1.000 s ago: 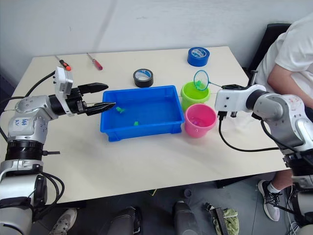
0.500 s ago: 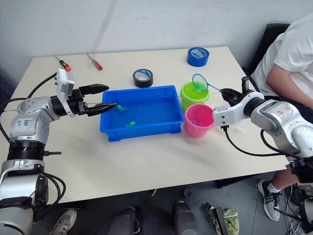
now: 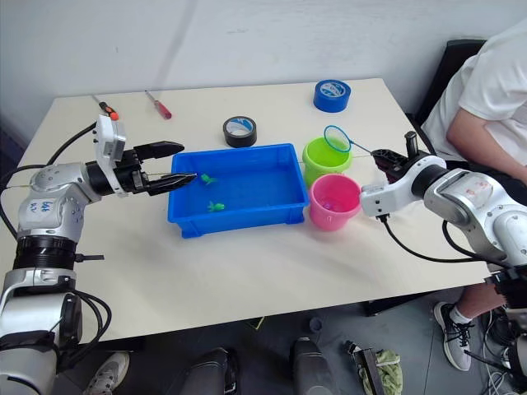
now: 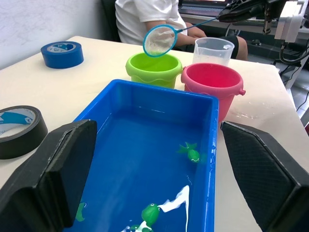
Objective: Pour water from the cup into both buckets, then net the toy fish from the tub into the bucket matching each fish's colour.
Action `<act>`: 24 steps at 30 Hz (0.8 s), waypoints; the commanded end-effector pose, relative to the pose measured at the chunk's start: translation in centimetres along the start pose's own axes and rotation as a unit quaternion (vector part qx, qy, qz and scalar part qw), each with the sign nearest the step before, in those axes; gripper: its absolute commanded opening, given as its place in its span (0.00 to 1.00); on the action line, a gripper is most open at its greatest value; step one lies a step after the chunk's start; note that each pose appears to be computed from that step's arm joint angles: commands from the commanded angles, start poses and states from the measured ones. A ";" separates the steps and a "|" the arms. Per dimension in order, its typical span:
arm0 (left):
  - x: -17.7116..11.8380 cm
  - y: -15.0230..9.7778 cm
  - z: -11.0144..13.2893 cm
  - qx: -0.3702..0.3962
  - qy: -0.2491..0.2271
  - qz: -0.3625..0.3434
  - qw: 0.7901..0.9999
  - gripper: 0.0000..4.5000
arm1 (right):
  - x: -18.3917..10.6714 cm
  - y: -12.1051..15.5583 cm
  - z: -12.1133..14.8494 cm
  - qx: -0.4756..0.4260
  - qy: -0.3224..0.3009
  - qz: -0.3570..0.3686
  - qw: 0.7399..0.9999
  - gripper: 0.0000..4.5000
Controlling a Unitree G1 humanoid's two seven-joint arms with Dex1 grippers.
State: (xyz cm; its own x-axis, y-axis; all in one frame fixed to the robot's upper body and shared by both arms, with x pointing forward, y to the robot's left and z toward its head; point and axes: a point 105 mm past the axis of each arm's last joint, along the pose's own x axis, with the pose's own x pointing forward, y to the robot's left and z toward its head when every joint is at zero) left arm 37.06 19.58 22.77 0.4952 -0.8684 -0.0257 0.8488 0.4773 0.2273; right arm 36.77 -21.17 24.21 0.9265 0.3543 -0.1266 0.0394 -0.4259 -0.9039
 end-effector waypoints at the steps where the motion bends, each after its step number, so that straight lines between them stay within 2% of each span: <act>1: -1.4 0.0 1.0 0.014 -0.002 0.003 1.000 0.99 | -0.6 -5.8 -0.4 0.061 -0.016 -0.067 0.996 0.00; 4: -2.3 0.0 0.7 0.009 0.014 0.005 1.000 0.99 | -0.1 -7.1 -0.1 0.123 -0.039 -0.067 0.989 0.00; 6: -3.0 0.0 0.3 0.008 0.028 0.008 1.000 0.99 | 0.4 -7.3 0.6 0.141 -0.069 -0.043 0.987 0.00; 11: -3.8 -0.7 -0.2 -0.005 0.034 0.002 0.999 0.99 | 2.0 -4.8 4.1 0.199 -0.157 0.074 0.965 0.00; 14: -4.2 -1.1 -0.6 -0.008 0.042 0.004 0.999 0.99 | 2.8 -3.7 5.5 0.201 -0.183 0.115 0.956 0.00; 24: -4.9 -2.0 -1.2 -0.018 0.059 0.005 0.998 0.99 | 5.6 -1.9 8.1 0.187 -0.221 0.167 0.943 0.00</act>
State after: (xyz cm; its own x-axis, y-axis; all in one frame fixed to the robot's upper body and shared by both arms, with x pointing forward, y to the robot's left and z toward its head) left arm 33.53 22.82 19.94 0.5114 -0.8431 -0.1665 0.8579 0.4897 0.1553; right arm 38.81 -11.83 20.82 0.6086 0.5871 -0.5337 -0.4716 -0.2733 -0.8384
